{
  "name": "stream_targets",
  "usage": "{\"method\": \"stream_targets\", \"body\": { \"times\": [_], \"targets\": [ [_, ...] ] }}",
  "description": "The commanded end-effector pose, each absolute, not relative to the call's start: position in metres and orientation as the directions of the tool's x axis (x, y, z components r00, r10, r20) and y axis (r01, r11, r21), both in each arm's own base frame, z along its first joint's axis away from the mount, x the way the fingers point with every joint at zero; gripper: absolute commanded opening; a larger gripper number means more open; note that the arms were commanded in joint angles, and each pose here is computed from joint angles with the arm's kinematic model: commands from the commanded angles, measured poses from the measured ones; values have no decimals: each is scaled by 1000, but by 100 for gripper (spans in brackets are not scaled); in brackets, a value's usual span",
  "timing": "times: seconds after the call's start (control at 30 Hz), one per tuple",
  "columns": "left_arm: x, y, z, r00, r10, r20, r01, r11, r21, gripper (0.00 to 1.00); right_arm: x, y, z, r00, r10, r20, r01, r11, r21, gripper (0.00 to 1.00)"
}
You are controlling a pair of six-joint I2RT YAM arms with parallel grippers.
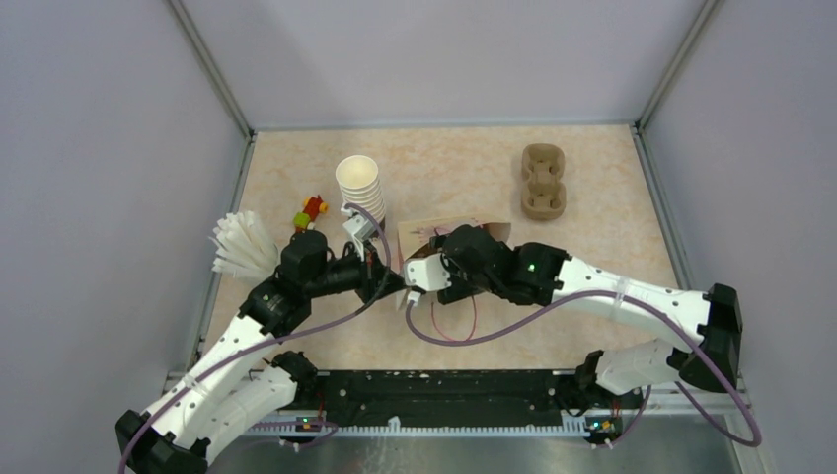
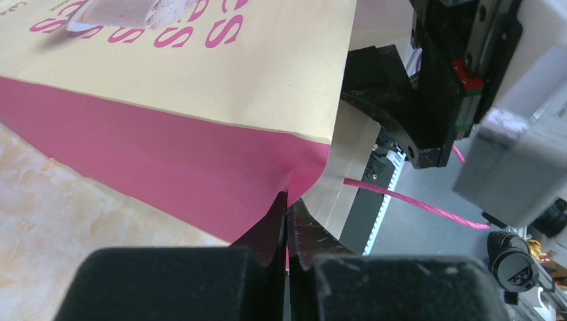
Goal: Pack the takeout coffee
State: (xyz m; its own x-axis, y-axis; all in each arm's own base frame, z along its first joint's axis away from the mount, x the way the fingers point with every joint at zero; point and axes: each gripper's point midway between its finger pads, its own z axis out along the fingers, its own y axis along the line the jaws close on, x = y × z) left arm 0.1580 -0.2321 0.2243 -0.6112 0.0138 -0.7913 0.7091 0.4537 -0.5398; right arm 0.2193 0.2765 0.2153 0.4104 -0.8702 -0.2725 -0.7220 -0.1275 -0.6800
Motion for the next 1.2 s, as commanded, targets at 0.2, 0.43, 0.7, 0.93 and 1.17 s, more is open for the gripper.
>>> {"method": "stream_targets", "body": {
  "times": [0.2, 0.43, 0.7, 0.93, 1.17],
  "targets": [
    [158, -236, 242, -578, -17, -816, 736, 421, -531, 0, 244, 269, 204, 427, -877, -222, -658, -133, -741, 50],
    [159, -238, 238, -580, -21, -815, 736, 416, -534, 0, 244, 280, 203, 474, -850, -229, -648, -161, -745, 49],
    [161, -237, 237, -572, -15, -820, 740, 421, -524, 0, 238, 291, 195, 521, -822, -230, -666, -222, -712, 49],
    [163, -238, 236, -567, -11, -824, 743, 425, -517, 0, 231, 303, 212, 548, -783, -294, -677, -210, -705, 49],
    [163, -238, 236, -575, -5, -818, 739, 427, -522, 0, 234, 308, 188, 543, -790, -284, -686, -222, -693, 49]
  ]
}}
